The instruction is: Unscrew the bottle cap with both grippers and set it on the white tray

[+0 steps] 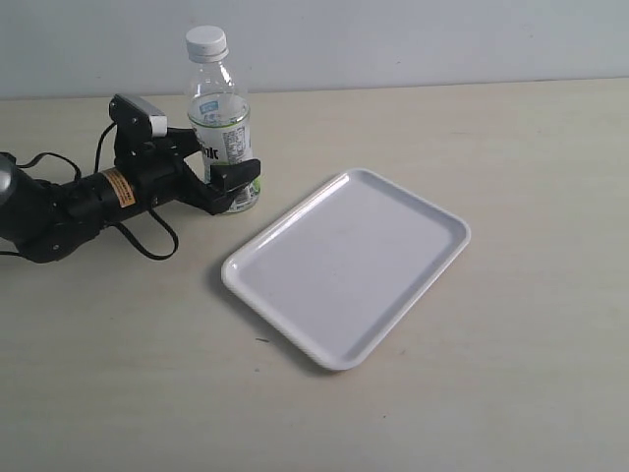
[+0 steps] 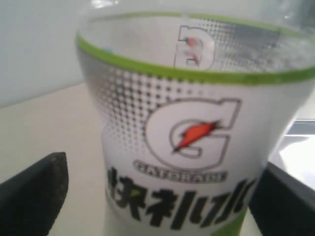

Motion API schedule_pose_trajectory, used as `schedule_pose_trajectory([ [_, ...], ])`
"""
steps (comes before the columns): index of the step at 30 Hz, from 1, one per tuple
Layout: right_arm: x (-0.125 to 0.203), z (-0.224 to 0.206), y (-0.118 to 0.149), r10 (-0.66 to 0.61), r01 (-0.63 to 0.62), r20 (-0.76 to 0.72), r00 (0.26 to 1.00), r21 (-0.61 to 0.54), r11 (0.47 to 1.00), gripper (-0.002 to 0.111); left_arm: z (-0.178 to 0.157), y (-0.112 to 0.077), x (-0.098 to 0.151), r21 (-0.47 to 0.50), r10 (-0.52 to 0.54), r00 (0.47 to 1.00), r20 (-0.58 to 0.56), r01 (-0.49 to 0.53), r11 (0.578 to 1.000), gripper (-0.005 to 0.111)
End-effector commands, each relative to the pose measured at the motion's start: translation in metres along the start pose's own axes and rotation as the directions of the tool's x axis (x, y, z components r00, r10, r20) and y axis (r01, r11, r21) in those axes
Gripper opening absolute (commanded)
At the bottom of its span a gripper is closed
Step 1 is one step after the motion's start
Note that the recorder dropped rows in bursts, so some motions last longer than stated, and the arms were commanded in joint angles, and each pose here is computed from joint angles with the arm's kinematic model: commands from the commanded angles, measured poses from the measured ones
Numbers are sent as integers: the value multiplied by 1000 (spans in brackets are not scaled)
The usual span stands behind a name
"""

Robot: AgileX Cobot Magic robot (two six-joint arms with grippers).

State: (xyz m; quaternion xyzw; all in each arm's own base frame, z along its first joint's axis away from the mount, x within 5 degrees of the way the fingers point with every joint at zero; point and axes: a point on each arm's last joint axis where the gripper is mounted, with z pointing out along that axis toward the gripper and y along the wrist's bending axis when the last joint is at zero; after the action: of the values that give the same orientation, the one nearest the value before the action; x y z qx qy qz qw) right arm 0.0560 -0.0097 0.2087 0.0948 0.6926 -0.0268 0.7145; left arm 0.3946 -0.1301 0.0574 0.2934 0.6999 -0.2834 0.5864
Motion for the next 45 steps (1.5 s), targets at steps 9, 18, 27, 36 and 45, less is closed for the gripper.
schedule_pose_trajectory([
  [9,1,0,0,-6,6,6,1000,-3,1000,0,4,0,8,-2,-21,999,-31,21,1000,92],
  [18,1,0,0,-6,6,6,1000,-3,1000,0,4,-1,15,7,27,999,-20,-27,1000,92],
  [27,1,0,0,-6,6,6,1000,-3,1000,0,8,-5,10,-3,10,999,33,-10,1000,92],
  [36,1,0,0,-6,6,6,1000,-3,1000,0,16,-10,9,5,25,1000,-1,-24,1000,92],
  [45,1,0,0,-6,6,6,1000,-3,1000,0,16,-5,12,-47,3,999,-32,-4,999,66],
])
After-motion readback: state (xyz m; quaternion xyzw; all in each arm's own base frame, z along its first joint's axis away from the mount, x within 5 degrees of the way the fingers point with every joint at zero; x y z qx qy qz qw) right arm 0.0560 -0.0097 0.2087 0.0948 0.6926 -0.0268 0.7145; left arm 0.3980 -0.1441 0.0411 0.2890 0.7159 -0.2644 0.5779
